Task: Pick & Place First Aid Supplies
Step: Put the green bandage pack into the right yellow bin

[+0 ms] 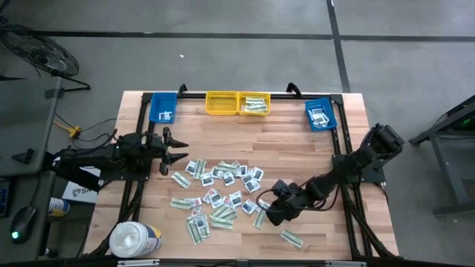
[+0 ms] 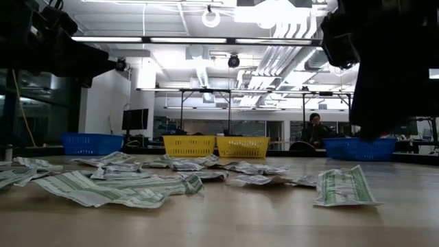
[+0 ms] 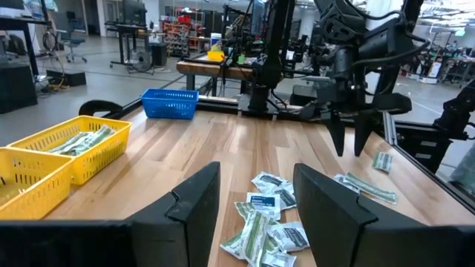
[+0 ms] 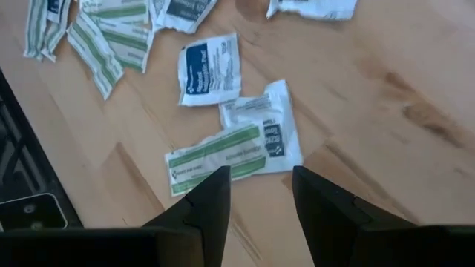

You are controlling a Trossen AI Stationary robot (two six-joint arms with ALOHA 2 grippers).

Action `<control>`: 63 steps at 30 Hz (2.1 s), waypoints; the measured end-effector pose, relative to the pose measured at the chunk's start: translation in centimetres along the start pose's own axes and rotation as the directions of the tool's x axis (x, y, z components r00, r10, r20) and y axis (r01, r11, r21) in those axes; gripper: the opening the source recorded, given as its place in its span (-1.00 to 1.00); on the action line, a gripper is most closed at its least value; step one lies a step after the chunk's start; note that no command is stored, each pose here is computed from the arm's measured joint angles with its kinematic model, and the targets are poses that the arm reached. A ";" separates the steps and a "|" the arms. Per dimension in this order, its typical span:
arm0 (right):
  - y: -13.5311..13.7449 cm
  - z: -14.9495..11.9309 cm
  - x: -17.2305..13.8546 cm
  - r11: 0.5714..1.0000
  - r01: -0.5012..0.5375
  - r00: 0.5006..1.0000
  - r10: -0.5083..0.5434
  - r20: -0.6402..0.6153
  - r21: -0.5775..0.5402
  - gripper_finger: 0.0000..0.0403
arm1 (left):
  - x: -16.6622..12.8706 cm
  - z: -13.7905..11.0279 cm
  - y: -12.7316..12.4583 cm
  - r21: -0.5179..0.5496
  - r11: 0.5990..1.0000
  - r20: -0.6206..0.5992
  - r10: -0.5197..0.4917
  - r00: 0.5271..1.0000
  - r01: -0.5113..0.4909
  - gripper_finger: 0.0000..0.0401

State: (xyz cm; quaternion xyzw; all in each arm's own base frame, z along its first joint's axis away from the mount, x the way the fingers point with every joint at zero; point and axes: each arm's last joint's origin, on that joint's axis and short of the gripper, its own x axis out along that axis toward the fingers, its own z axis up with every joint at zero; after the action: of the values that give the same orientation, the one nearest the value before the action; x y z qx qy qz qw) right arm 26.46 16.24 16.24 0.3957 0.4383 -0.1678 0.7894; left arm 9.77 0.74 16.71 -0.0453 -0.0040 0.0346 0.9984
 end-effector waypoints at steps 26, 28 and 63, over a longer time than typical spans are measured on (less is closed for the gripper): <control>-0.4 0.0 3.2 0.999 0.013 1.000 -0.013 -0.009 0.047 -0.31 | 0.0 0.0 0.0 0.000 1.000 0.000 0.000 1.000 0.000 -0.14; -0.4 0.1 3.2 0.999 0.010 1.000 -0.010 -0.009 0.048 -0.31 | 0.0 0.0 0.0 0.000 1.000 0.000 0.000 1.000 0.000 -0.14; -0.1 -0.1 4.3 0.998 -0.040 0.997 0.042 -0.060 0.042 -0.31 | 0.0 0.0 0.0 0.000 1.000 0.000 0.000 1.000 0.000 -0.14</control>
State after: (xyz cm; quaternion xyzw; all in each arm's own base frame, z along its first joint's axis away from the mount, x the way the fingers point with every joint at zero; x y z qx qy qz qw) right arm 28.77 16.58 12.57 0.4253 0.4502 -0.1483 0.7710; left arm 9.77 0.74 16.71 -0.0454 -0.0041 0.0346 0.9984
